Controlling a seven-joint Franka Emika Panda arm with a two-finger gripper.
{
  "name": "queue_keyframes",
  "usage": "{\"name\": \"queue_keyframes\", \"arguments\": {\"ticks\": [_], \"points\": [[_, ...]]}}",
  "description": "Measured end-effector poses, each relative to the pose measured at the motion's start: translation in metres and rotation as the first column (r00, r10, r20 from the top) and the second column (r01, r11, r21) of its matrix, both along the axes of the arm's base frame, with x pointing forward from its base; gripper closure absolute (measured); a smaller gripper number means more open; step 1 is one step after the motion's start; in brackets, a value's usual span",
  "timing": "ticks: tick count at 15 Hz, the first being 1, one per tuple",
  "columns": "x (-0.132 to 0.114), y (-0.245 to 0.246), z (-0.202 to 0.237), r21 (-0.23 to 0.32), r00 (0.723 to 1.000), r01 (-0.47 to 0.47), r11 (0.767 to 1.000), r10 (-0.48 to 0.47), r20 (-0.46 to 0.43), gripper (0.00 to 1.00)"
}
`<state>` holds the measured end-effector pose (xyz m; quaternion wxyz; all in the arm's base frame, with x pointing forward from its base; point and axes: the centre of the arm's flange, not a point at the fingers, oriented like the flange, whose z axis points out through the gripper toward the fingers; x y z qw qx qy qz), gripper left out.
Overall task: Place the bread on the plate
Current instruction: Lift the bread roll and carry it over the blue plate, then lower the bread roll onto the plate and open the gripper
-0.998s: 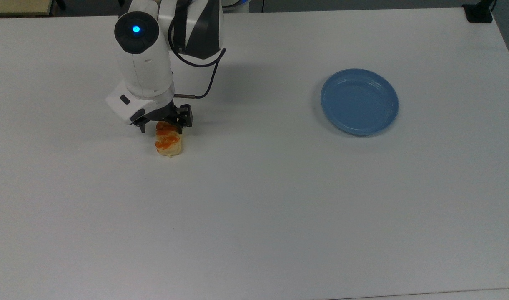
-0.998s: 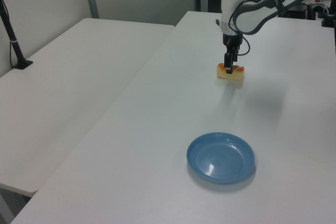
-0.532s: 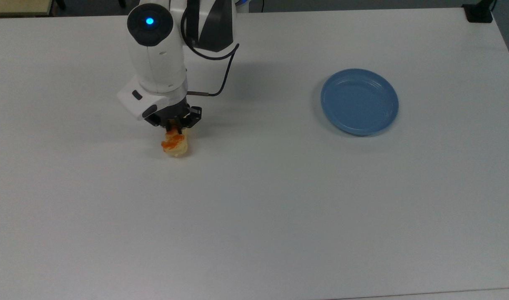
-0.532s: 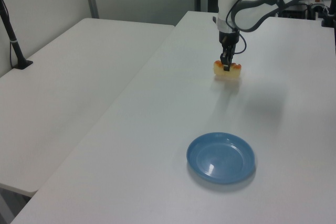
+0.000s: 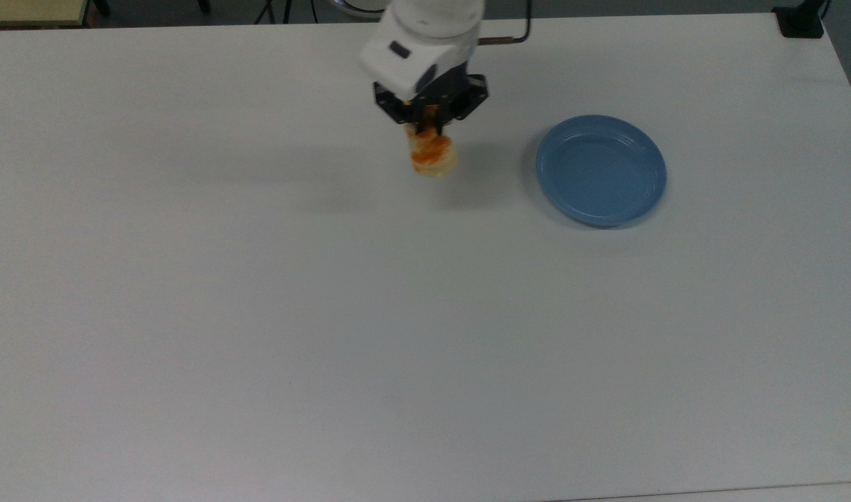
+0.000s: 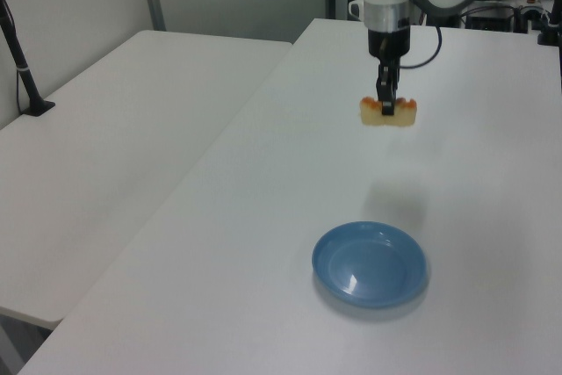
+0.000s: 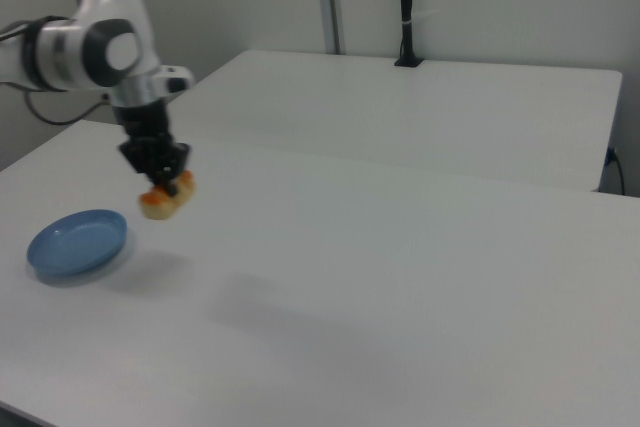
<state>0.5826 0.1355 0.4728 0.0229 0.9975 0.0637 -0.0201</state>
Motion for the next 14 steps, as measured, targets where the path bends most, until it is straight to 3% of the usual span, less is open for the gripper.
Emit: {"name": "queue_keyframes", "arguments": {"ticks": [3,7,14], "points": [[-0.024,0.075,-0.014,0.001,1.0,0.006,1.0,-0.006,-0.024,0.76],[-0.046,0.136,-0.035,-0.006,0.998,0.027,1.0,-0.027,-0.05,0.76],[-0.05,0.205,-0.081,0.041,0.996,0.088,0.995,-0.086,-0.037,0.76]]}}
